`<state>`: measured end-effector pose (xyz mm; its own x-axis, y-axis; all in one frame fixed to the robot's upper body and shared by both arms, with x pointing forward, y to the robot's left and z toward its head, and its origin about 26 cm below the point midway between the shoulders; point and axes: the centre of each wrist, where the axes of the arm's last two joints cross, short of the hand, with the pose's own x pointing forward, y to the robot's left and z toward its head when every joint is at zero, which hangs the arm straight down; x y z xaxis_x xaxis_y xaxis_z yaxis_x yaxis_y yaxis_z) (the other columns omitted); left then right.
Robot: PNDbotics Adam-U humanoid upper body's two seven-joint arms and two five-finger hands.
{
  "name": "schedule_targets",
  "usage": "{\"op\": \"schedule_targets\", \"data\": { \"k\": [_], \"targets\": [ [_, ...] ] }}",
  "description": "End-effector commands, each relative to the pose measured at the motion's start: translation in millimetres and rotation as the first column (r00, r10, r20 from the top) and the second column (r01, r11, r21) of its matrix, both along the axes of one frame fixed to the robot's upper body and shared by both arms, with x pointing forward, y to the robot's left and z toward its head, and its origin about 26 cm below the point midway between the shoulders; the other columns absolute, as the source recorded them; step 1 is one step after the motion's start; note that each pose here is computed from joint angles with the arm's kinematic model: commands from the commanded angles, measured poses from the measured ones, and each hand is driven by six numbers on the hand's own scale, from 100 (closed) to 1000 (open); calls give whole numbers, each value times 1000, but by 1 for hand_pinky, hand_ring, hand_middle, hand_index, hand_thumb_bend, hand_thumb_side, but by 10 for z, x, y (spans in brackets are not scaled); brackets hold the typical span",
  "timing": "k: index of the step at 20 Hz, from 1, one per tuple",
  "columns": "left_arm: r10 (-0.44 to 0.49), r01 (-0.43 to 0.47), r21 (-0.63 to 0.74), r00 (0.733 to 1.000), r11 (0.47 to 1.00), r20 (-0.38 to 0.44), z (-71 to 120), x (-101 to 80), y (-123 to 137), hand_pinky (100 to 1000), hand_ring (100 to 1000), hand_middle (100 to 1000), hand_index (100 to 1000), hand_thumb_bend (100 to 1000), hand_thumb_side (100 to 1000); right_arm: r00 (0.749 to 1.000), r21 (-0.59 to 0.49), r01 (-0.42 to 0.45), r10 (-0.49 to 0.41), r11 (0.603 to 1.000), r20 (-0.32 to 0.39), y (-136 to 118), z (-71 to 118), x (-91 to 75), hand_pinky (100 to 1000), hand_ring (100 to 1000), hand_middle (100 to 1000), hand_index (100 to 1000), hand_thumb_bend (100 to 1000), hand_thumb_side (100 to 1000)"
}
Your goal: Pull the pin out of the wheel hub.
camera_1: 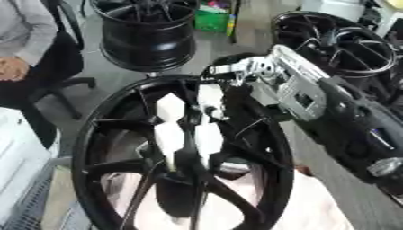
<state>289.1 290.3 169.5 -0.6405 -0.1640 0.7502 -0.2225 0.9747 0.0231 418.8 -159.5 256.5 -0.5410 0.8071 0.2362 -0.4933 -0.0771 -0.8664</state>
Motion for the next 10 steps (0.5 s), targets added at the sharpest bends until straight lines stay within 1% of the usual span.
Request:
{"op": "schedule_targets", "data": {
  "k": [1, 4, 6, 7, 9, 10],
  "targets": [
    [2, -2, 1, 1000, 1000, 23, 67, -16, 4, 765, 801, 627, 862, 120, 728, 995, 28, 56, -58, 998, 83, -224, 415, 24, 784, 702, 411, 520, 100, 100],
    [6, -6, -1, 1000, 1000, 24, 68, -16, 9, 766, 801, 627, 862, 121, 727, 987, 61, 100, -107, 993, 121, -374, 666, 81, 784, 700, 405, 517, 100, 100],
    [8, -8, -1, 1000, 1000, 25, 71, -16, 12, 766, 801, 627, 862, 120, 726, 978, 90, 137, -149, 986, 144, -505, 794, 119, 783, 697, 401, 517, 100, 100],
    [8, -8, 0, 1000, 1000, 25, 71, -17, 13, 766, 801, 627, 862, 119, 726, 971, 94, 157, -171, 983, 167, -581, 855, 130, 783, 694, 398, 516, 100, 100],
    [10, -10, 1, 1000, 1000, 24, 70, -18, 17, 766, 800, 627, 862, 120, 726, 957, 133, 200, -222, 971, 184, -760, 943, 157, 783, 694, 397, 516, 100, 100],
    [12, -12, 2, 1000, 1000, 25, 71, -19, 21, 766, 800, 626, 862, 119, 726, 947, 149, 230, -257, 962, 195, -886, 985, 162, 784, 695, 398, 517, 100, 100]
  ]
}}
